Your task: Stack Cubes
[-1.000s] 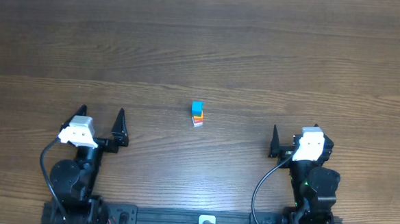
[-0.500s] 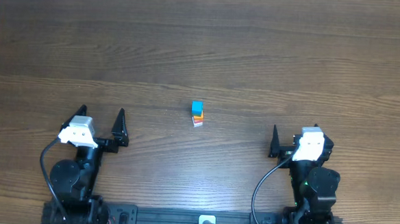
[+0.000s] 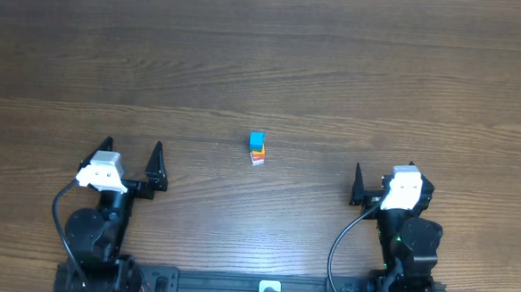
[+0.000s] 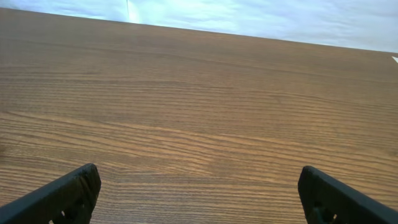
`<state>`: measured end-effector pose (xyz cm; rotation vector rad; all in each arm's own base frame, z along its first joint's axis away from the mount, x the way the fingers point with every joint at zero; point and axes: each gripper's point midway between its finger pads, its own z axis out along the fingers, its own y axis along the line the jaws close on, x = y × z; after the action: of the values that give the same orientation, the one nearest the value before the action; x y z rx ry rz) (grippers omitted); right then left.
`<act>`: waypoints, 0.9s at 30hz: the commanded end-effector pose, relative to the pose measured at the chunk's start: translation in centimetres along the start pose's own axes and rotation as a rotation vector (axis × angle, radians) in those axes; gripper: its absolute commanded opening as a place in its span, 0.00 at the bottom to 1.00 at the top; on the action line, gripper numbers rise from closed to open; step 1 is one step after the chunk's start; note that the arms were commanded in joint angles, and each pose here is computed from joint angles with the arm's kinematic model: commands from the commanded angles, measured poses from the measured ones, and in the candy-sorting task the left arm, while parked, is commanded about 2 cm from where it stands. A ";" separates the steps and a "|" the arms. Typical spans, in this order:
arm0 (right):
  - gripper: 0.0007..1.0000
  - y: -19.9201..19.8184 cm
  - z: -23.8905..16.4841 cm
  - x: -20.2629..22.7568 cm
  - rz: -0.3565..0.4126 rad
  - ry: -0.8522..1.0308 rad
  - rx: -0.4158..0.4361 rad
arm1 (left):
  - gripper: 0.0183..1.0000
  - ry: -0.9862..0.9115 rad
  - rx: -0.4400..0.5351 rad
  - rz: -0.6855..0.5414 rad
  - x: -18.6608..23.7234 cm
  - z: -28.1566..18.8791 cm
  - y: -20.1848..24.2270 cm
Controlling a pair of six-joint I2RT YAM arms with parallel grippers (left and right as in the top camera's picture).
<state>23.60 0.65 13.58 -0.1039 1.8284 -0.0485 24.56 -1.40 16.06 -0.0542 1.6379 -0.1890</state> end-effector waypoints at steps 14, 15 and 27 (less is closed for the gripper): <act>0.99 -0.1 0.1 0.4 -0.005 0.007 0.003 | 1.00 0.003 0.008 0.014 0.2 0.0 -0.1; 0.99 -0.1 0.1 0.4 -0.006 0.007 0.003 | 1.00 0.003 0.008 0.014 0.2 0.0 -0.1; 0.99 -1.7 0.1 0.0 -0.011 -0.008 0.097 | 1.00 0.003 0.008 0.014 0.2 0.0 -0.1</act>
<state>23.65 -0.24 13.73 -0.0674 1.8235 -0.0958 24.56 -1.41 16.06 -0.0539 1.6379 -0.1893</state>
